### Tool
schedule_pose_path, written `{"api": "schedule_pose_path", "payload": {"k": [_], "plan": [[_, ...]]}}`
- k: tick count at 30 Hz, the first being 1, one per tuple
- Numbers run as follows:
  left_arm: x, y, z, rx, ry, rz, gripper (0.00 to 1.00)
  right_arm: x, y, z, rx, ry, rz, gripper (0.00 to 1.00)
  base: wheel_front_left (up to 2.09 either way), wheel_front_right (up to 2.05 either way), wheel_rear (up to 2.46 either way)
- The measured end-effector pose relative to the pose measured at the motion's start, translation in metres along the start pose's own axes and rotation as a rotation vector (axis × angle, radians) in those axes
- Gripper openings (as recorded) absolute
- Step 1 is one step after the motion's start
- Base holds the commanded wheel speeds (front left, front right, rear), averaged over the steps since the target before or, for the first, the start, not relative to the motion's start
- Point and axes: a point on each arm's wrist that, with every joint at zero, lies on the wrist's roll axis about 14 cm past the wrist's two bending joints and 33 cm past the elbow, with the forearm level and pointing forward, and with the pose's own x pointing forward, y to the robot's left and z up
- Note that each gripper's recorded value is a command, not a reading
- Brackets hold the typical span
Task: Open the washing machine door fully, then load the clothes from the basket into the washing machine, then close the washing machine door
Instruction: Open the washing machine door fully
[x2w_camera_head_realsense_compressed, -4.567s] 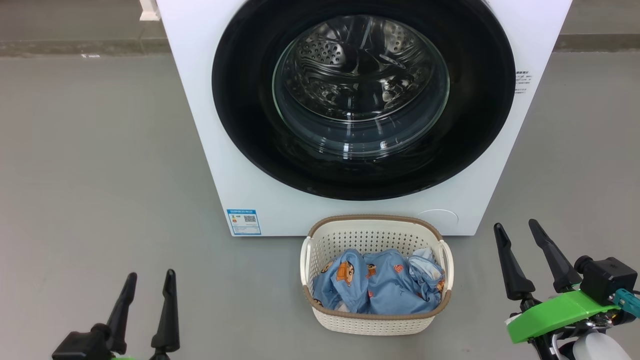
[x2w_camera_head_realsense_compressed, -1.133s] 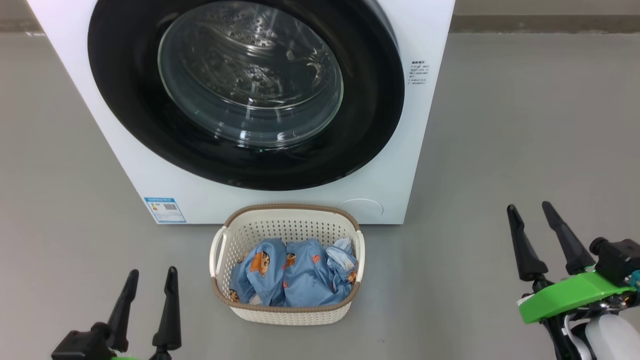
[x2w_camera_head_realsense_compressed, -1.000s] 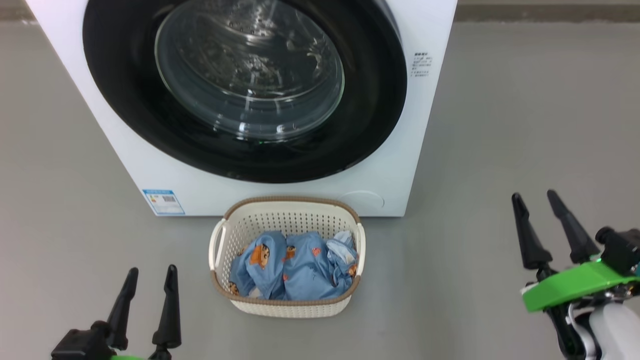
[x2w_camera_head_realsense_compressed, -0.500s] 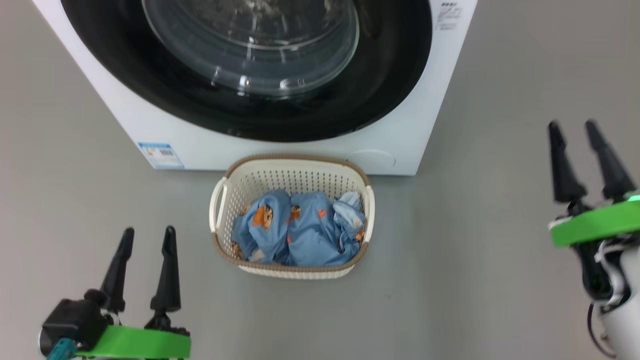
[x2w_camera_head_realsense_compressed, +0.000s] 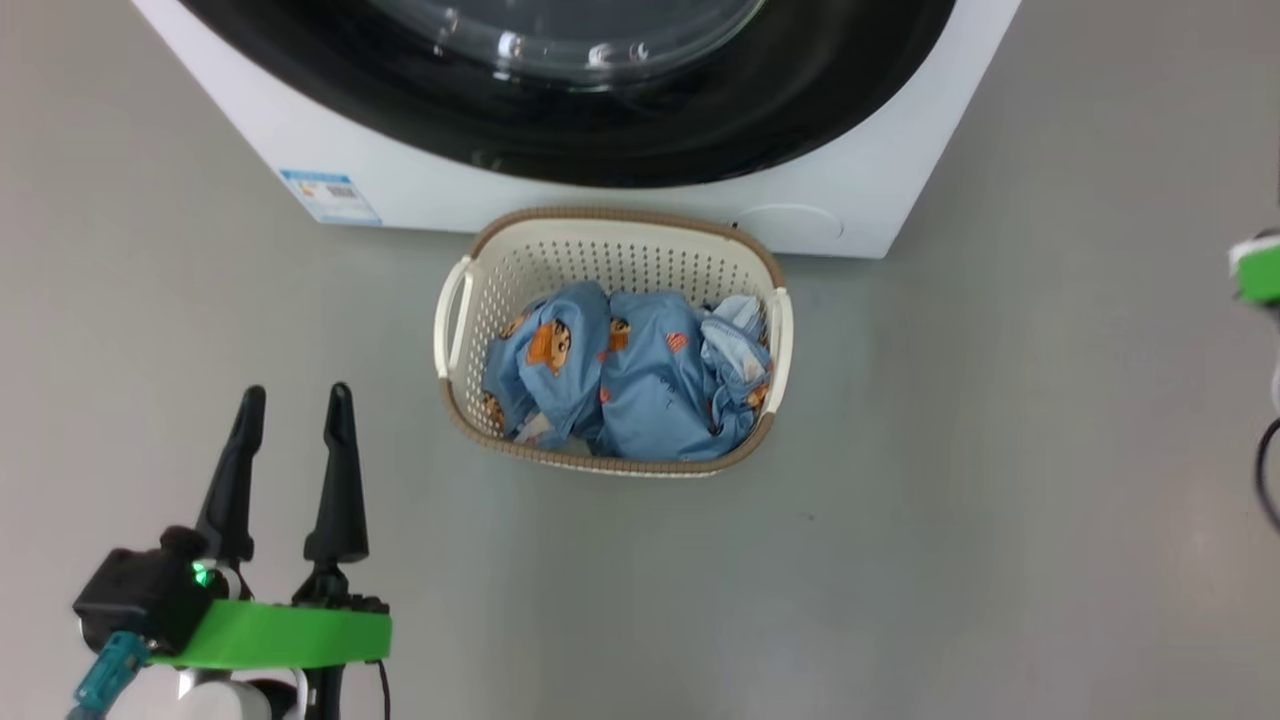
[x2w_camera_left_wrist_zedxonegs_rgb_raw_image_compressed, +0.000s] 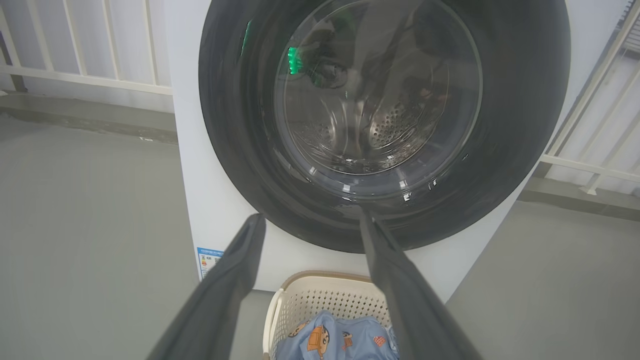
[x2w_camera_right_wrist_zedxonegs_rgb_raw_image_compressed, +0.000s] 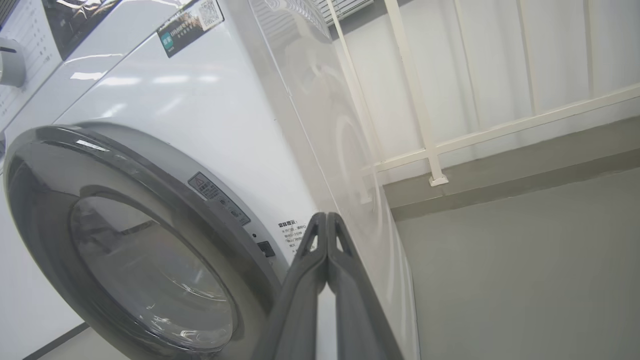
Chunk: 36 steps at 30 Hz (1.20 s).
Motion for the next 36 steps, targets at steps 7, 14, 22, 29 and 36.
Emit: {"api": "schedule_pose_path", "payload": {"k": [7, 14, 22, 29, 36], "plan": [[0.007, 0.009, -0.011, -0.001, 0.020, 0.027, 1.00, 0.041, 0.016, -0.012, 0.166, 0.098, 0.068, 0.00, 0.00, 0.00, 0.00], [0.017, 0.014, -0.018, -0.001, 0.029, 0.040, 1.00, 0.066, 0.037, -0.031, 0.368, 0.241, 0.132, 0.00, 0.00, 0.00, 0.00], [0.024, 0.018, -0.027, -0.003, 0.045, 0.054, 1.00, 0.094, 0.055, -0.049, 0.566, 0.391, 0.192, 0.00, 0.00, 0.00, 0.00], [0.028, 0.025, -0.031, 0.002, 0.049, 0.073, 1.00, 0.113, 0.077, -0.063, 0.638, 0.486, 0.263, 0.00, 0.00, 0.00, 0.00], [0.025, 0.034, -0.035, -0.008, 0.061, 0.104, 1.00, 0.130, 0.089, -0.071, 0.664, 0.528, 0.294, 0.00, 0.00, 0.00, 0.00]]}}
